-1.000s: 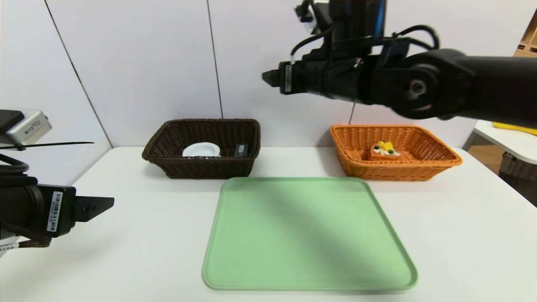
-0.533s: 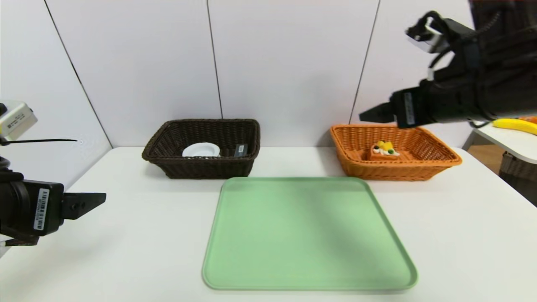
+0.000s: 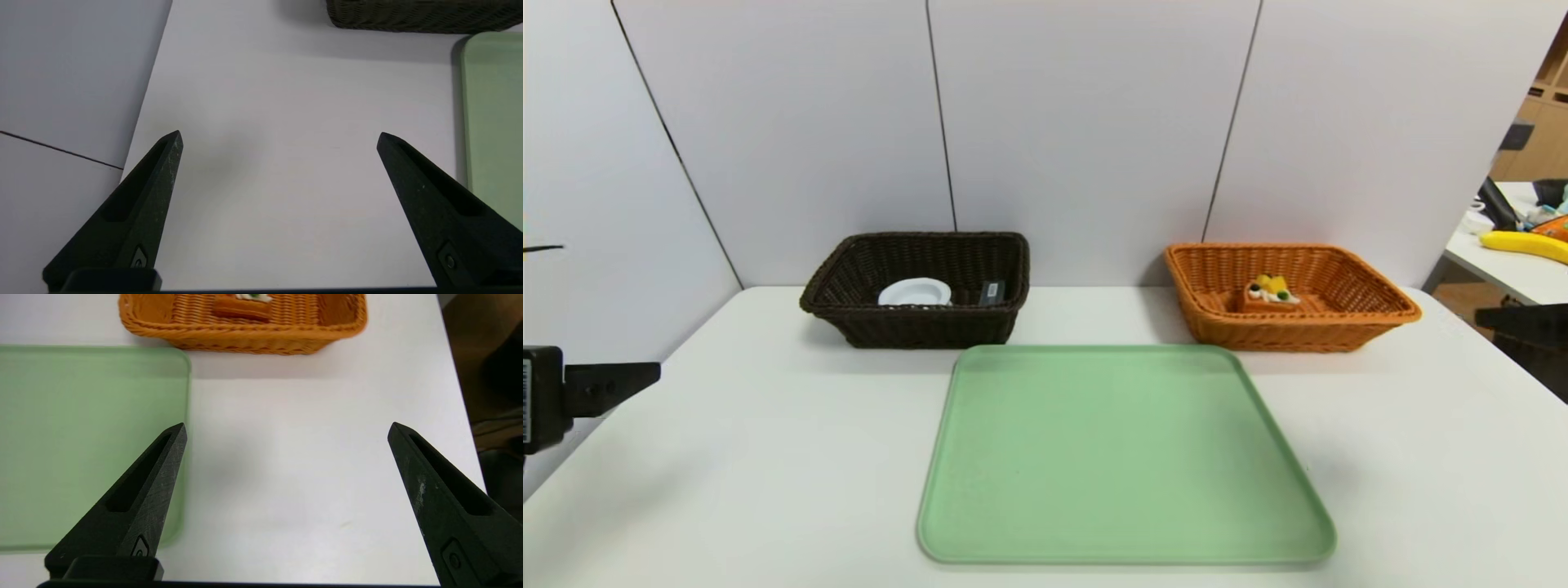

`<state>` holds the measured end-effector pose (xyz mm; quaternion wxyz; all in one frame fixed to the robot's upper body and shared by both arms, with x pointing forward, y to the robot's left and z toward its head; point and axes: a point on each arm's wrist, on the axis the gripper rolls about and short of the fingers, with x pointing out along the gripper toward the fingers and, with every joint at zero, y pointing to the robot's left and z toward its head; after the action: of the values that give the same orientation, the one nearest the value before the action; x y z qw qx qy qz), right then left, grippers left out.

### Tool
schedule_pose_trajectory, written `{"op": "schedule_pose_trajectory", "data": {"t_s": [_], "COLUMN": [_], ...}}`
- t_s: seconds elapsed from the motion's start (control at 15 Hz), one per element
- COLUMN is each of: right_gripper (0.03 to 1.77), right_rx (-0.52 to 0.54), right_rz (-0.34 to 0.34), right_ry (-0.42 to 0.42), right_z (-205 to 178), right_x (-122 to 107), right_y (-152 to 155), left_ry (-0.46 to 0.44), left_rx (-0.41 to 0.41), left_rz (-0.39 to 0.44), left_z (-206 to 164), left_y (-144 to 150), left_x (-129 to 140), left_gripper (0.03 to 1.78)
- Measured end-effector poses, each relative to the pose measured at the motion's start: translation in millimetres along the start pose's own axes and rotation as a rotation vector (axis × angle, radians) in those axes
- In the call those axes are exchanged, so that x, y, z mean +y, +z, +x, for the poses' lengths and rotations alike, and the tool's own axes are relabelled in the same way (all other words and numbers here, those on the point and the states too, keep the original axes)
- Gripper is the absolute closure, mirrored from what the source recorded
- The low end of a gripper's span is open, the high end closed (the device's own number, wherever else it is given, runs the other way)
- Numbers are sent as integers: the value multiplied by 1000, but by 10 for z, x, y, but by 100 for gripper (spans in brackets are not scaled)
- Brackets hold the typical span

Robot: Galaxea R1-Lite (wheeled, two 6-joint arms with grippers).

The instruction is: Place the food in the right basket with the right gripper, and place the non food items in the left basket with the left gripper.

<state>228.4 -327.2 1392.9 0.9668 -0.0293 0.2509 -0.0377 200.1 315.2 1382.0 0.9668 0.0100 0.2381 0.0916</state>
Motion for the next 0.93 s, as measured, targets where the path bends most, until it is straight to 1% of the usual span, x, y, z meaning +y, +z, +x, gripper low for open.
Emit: {"op": "schedule_pose_trajectory", "data": {"t_s": [0.13, 0.4, 0.67, 0.93], "right_gripper": [11, 11, 11, 11], "right_rx": [-30, -143, -233, -305], "right_rz": [33, 62, 62, 73], "right_ry": [-37, -57, -28, -22], "right_z": [-192, -643, -1007, -1166], "right_x": [-94, -159, -178, -189], "right_y": [-169, -473, -907, -1285], "left_ry": [39, 84, 86, 108], "left_rx": [-20, -62, -109, -165], "left_rz": [-33, -86, -101, -128], "left_z": [-62, -227, -434, -624], "left_y": [-21, -158, -418, -735], "left_x": [84, 212, 305, 396], "left_gripper": [12, 12, 12, 12]}}
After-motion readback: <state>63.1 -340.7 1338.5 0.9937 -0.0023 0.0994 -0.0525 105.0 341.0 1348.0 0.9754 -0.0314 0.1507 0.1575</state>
